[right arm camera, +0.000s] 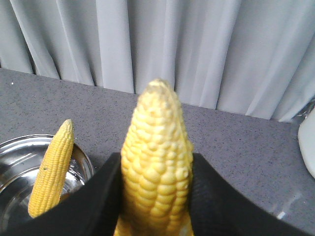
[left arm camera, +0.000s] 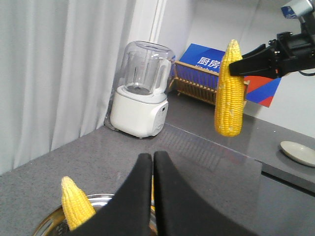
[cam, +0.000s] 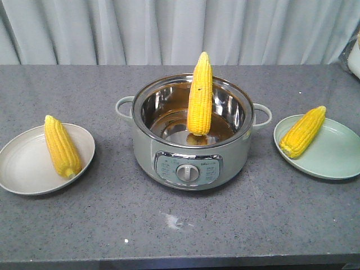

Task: Distribute corn equally

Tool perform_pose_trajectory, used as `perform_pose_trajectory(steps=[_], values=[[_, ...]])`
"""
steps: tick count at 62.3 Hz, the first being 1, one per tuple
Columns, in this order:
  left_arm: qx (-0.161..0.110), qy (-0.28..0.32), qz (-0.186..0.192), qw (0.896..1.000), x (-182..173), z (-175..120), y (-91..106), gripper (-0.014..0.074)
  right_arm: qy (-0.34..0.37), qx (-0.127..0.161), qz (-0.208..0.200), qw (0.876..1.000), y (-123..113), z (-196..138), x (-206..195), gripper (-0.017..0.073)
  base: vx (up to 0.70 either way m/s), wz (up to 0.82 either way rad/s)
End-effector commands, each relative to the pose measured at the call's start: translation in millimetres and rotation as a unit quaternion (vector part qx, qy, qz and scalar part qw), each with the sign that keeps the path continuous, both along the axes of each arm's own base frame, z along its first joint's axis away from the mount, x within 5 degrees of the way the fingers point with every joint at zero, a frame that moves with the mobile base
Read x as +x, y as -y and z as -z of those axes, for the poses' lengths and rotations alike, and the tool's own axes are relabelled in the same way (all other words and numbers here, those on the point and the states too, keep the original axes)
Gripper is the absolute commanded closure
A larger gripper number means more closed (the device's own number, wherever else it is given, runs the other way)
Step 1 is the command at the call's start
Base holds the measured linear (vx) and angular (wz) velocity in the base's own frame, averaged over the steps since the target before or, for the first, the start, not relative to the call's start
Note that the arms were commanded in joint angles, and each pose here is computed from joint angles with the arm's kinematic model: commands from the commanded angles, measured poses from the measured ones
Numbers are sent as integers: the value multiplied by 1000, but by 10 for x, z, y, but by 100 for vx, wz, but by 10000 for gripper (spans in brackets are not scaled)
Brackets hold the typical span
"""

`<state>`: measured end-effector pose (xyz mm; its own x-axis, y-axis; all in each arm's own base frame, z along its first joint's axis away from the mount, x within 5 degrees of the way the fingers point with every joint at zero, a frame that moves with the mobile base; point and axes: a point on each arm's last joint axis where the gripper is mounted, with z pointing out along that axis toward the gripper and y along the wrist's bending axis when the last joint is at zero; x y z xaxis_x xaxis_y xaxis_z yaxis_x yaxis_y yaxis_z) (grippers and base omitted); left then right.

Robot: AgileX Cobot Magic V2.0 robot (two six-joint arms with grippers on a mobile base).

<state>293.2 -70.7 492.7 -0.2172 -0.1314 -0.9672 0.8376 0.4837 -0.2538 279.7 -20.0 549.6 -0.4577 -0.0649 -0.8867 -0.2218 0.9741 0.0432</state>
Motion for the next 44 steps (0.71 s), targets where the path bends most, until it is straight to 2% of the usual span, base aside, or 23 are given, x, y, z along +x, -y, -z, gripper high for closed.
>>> perform_pose_trajectory(steps=[1,9,13,21,29,32,38,44], values=[[-46,30,19,998,-192,-250,35,601,27,-2,-4,1000,-33,-145,-176,564,0,0],[-60,28,29,997,-194,-262,40,601,27,-2,-4,1000,-33,-145,-176,564,0,0],[-86,29,37,995,-207,-302,40,601,27,-2,-4,1000,-33,-145,-176,564,0,0],[-170,59,65,981,-247,-413,51,601,27,-2,-4,1000,-33,-145,-176,564,0,0],[-265,107,87,954,-269,-458,87,601,27,-2,-4,1000,-33,-145,-176,564,0,0],[-289,121,89,946,-271,-451,120,601,27,-2,-4,1000,-33,-145,-176,564,0,0],[-310,161,84,933,-286,-440,196,601,27,-2,-4,1000,-33,-145,-176,564,0,0],[-312,209,64,925,-294,-424,277,601,27,-2,-4,1000,-33,-145,-176,564,0,0]])
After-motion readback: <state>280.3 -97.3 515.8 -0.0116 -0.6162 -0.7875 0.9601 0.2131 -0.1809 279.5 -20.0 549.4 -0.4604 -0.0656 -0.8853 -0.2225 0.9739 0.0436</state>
